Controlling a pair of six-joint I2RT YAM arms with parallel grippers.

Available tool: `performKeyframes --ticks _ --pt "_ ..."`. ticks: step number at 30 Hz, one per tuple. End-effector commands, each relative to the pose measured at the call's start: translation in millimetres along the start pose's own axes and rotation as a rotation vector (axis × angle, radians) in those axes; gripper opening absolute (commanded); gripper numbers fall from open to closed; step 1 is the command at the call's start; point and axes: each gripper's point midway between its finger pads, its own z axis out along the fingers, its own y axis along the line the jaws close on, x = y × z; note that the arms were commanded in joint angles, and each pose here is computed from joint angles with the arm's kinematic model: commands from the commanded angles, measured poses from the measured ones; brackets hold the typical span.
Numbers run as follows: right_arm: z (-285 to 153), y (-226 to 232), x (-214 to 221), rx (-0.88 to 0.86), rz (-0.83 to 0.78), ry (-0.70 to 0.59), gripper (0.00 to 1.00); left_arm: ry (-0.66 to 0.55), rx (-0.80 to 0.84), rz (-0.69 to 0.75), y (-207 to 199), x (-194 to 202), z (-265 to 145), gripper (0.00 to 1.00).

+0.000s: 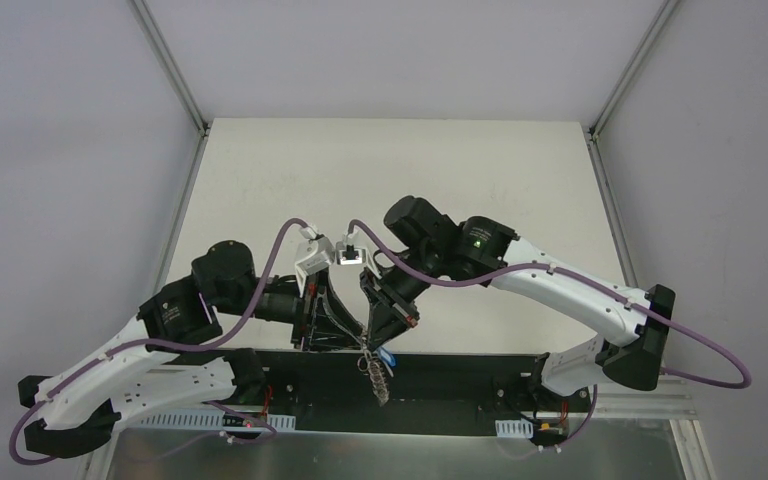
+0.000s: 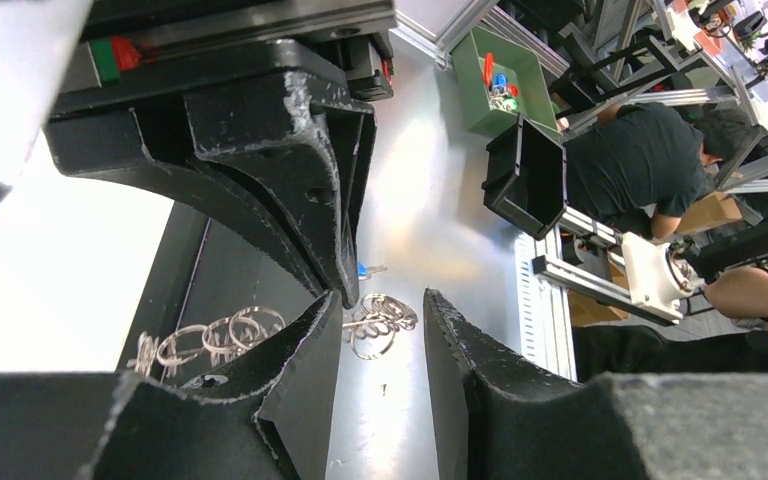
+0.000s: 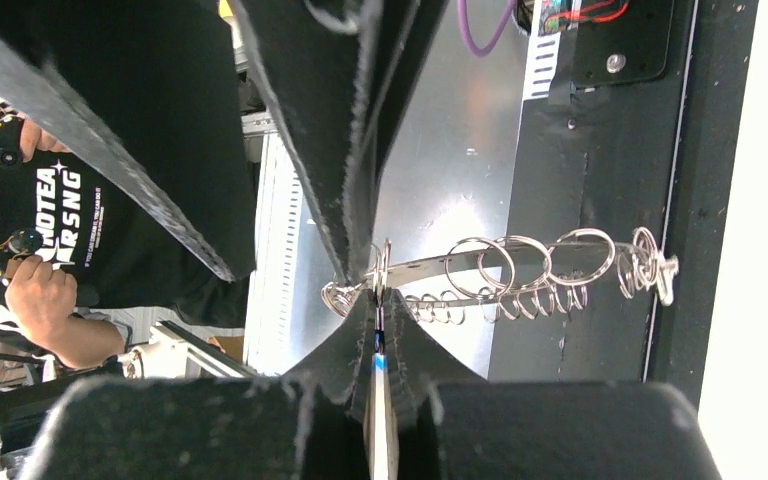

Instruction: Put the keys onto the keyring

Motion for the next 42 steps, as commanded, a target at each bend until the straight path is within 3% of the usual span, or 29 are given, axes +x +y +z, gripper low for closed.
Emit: performKeyframes --ticks 1,24,42 --pt "-13.1 23.8 -22.8 -0.030 -0.096 -0.100 0.00 -0.025 0.025 0.003 -9.4 -8.7 -1.9 0.34" --pt "-17.6 36.3 -29.7 -0.069 -0.126 -0.117 0.00 -0.020 -0.004 0.025 0.4 -3.0 -0.5 0.35" --pt "-18.9 34.0 -39.1 -0.056 -0.127 -0.140 0.00 0.011 -0.001 0.006 3.6 4.9 2.9 0.20"
